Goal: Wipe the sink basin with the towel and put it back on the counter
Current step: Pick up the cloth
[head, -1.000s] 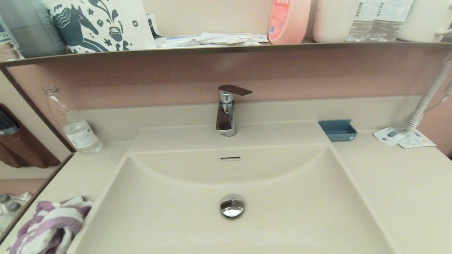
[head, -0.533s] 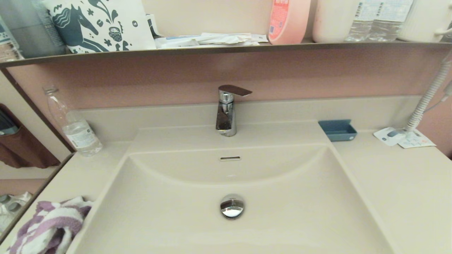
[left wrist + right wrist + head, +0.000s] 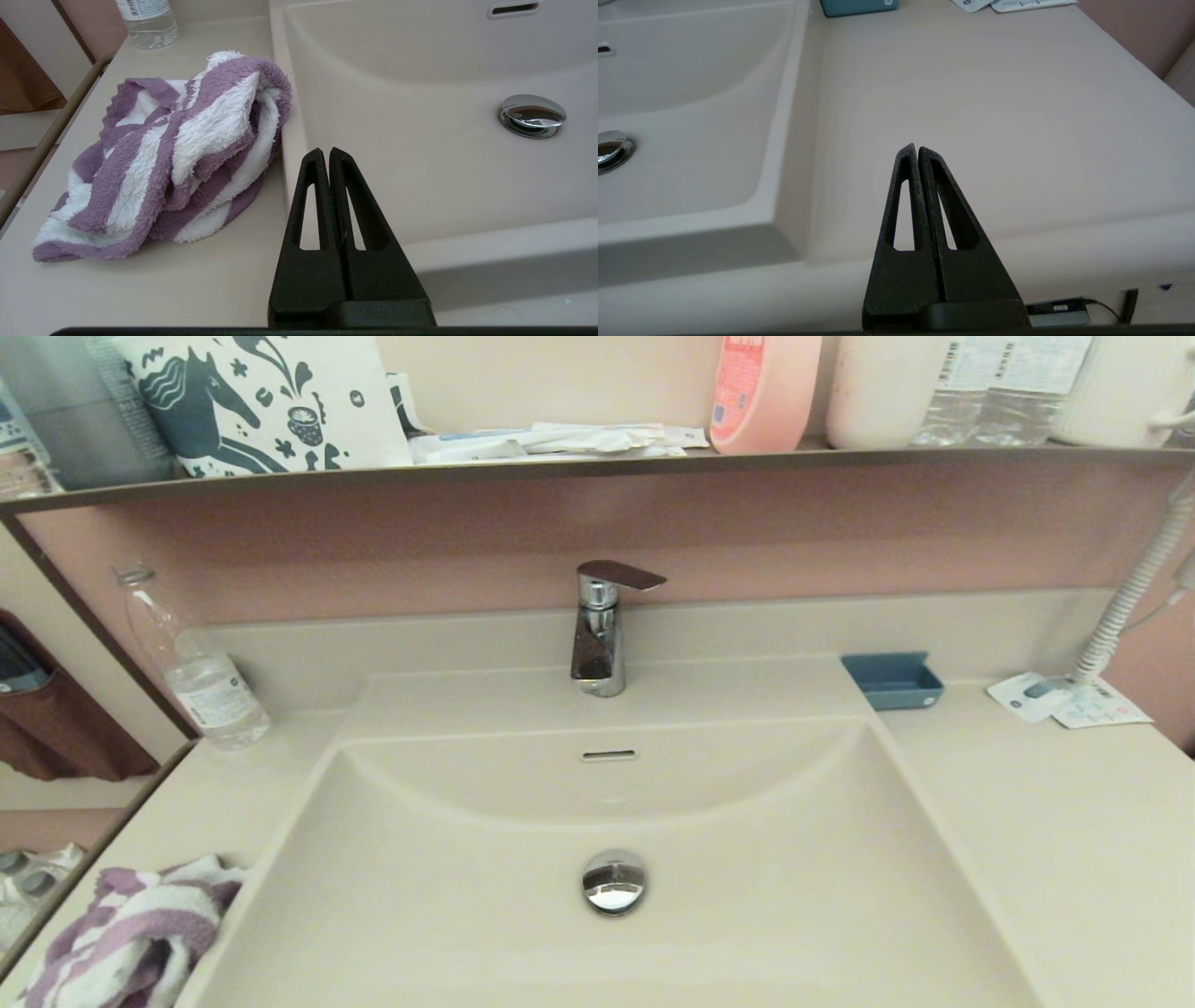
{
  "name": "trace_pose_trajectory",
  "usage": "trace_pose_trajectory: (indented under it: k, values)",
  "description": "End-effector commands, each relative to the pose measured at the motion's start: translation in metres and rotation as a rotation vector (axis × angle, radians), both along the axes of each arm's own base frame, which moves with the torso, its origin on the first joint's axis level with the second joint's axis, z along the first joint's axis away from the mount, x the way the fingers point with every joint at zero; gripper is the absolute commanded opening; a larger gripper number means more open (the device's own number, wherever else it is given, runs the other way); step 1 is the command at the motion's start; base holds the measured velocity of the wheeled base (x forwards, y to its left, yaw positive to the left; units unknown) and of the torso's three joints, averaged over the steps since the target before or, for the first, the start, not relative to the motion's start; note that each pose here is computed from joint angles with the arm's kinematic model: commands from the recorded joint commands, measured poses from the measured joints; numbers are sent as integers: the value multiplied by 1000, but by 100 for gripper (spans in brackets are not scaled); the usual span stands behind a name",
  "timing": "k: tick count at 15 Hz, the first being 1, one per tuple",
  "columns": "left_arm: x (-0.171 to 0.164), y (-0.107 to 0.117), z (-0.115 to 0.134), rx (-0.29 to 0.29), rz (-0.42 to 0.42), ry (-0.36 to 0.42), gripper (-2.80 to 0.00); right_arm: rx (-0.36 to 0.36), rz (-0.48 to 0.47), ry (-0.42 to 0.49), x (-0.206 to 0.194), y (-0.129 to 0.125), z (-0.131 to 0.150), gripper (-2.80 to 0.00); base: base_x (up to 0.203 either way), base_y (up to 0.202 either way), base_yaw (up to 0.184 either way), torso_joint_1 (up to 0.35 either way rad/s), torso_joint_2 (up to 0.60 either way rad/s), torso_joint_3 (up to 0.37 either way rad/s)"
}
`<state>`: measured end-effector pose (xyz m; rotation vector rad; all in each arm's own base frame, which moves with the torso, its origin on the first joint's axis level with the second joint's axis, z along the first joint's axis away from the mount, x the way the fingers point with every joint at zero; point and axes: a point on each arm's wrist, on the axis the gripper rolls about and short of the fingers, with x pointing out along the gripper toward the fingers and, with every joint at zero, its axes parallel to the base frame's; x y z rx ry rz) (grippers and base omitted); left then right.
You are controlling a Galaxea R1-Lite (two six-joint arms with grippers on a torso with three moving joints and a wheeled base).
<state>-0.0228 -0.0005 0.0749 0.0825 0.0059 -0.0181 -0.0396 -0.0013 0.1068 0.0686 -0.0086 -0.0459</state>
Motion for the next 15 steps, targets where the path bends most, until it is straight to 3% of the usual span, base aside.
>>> trace_pose_trajectory:
  k: [1,6,9,15]
  values:
    - [0,0,0,0,1,0,-280,-10,-1,-10,9,0,-14,-280,0,0,0,0,0,0]
    - [0,0,0,0,1,0,-280,-35,7,-17,13,0,-21,-280,0,0,0,0,0,0]
    - [0,0,0,0,-1,0,-280,-130,21,-4,15,1,-25,-280,0,0,0,0,0,0]
    - [0,0,0,0,-1,0,-280,-128,49,19,17,1,-32,-280,0,0,0,0,0,0]
